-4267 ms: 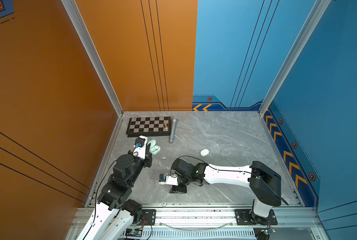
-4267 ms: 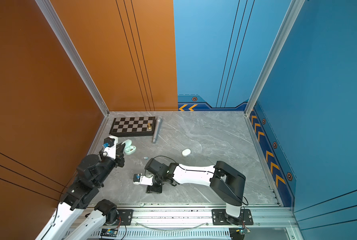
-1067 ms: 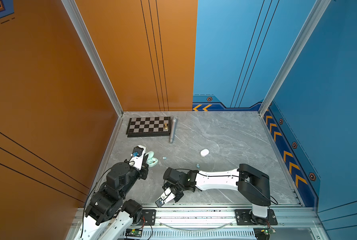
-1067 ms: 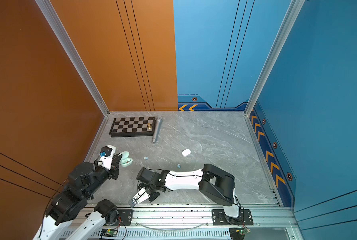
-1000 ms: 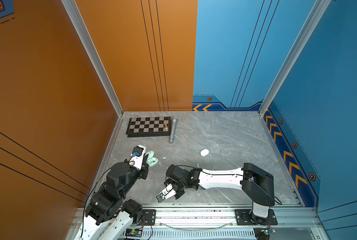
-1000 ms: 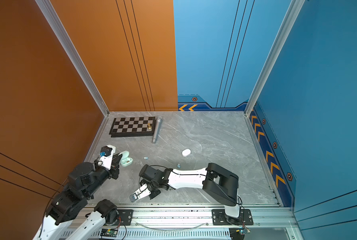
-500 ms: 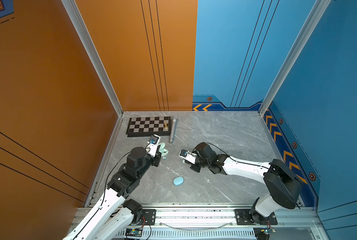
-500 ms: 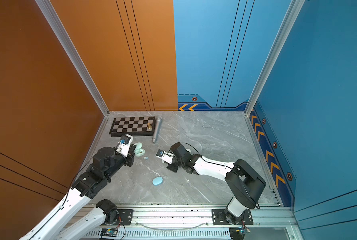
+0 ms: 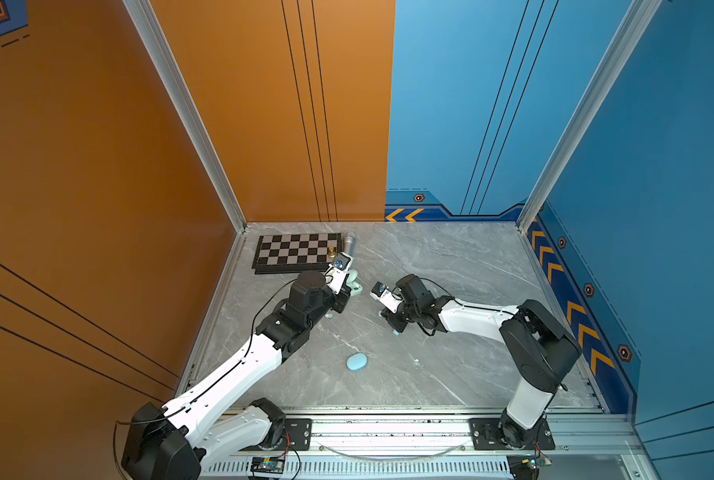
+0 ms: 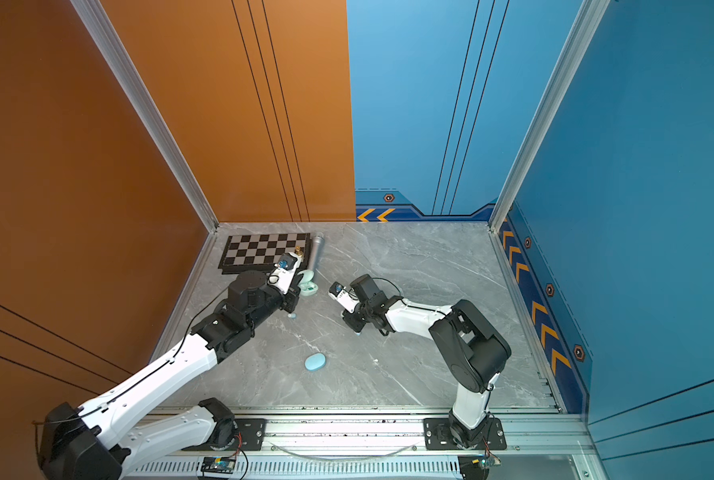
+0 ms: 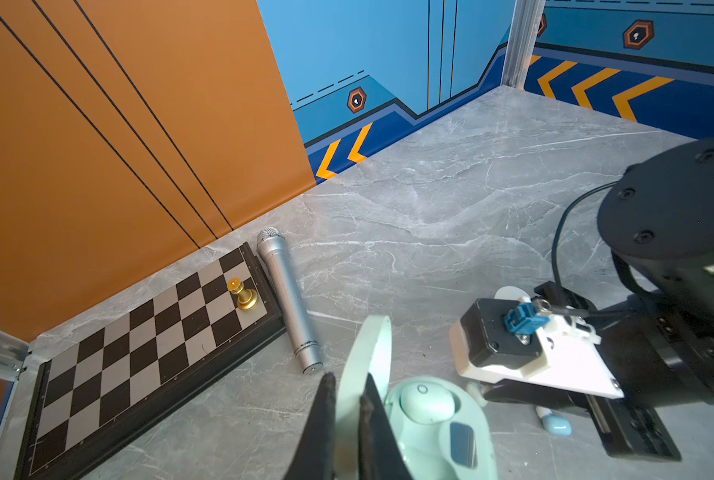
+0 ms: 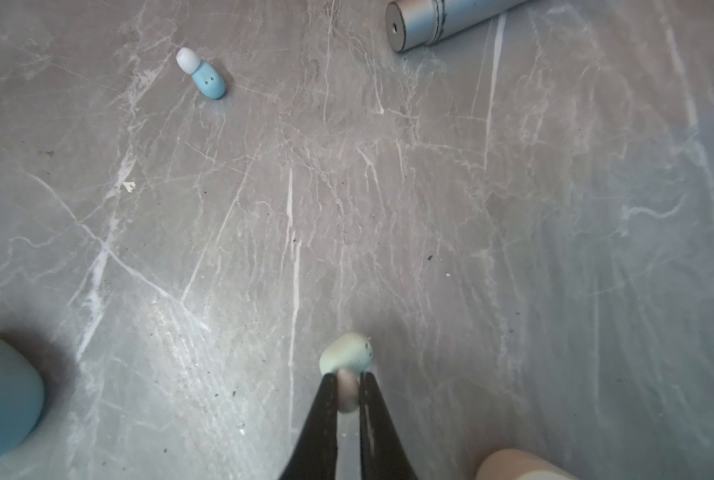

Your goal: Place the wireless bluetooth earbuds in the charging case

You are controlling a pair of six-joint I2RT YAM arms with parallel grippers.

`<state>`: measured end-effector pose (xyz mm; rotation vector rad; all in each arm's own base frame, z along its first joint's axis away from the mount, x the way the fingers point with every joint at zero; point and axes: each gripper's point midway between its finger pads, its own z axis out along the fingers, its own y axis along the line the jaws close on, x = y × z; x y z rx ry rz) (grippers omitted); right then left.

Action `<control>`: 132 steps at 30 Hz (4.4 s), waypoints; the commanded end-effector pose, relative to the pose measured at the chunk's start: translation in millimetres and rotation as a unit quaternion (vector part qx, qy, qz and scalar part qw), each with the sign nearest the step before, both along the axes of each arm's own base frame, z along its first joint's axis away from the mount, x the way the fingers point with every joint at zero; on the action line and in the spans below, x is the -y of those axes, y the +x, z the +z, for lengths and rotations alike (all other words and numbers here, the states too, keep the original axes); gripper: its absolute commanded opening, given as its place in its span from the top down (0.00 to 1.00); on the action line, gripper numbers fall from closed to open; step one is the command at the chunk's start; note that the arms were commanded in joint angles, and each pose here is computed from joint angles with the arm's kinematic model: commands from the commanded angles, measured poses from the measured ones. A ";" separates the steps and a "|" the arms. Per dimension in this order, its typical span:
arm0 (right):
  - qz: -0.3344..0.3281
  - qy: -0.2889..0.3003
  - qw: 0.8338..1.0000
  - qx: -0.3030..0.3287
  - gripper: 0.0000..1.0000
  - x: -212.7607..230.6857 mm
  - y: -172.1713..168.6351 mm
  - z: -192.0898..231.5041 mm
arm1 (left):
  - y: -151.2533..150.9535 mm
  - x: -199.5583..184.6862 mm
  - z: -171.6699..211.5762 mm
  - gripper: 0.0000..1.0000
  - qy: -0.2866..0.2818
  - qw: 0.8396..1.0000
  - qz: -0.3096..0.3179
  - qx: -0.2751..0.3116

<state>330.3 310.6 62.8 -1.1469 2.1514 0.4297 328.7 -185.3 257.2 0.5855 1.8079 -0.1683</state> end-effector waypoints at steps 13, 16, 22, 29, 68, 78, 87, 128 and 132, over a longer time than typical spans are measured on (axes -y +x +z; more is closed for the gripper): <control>-0.275 0.057 0.949 -0.145 0.58 38.1 46.1 81.7 | 1.5 -23.3 31.0 1.00 -0.020 0.999 0.017 0.046; -0.270 0.025 0.943 -0.192 0.57 30.5 35.7 64.2 | -4.9 -28.9 29.4 1.00 -0.022 0.999 0.020 0.043; -0.277 0.002 0.923 -0.269 0.53 15.9 20.0 26.8 | -17.7 -35.7 24.3 1.00 -0.026 0.999 0.017 0.036; -0.257 -0.034 0.912 -0.319 0.48 1.2 2.6 -9.6 | -30.1 -26.3 13.5 1.00 -0.026 0.999 -0.026 0.018; -0.241 0.031 0.916 -0.319 0.93 -6.1 20.0 45.7 | -18.5 -13.5 -3.7 1.00 -0.043 0.998 -0.040 0.024; -0.181 0.139 0.909 -0.349 0.93 7.9 -8.9 146.6 | 8.5 10.3 -8.2 1.00 -0.067 0.996 -0.057 0.034; -0.143 0.188 0.910 -0.339 0.93 -1.9 -26.3 202.5 | 20.1 31.8 -7.4 1.00 -0.075 0.993 -0.091 0.027; -0.151 0.132 0.928 -0.312 0.88 -25.7 -14.6 167.9 | 12.9 62.2 22.5 1.00 -0.086 0.987 -0.127 0.052; -0.150 0.134 0.929 -0.312 0.85 -26.9 -13.8 168.9 | 14.1 62.5 21.1 1.00 -0.085 0.987 -0.126 0.050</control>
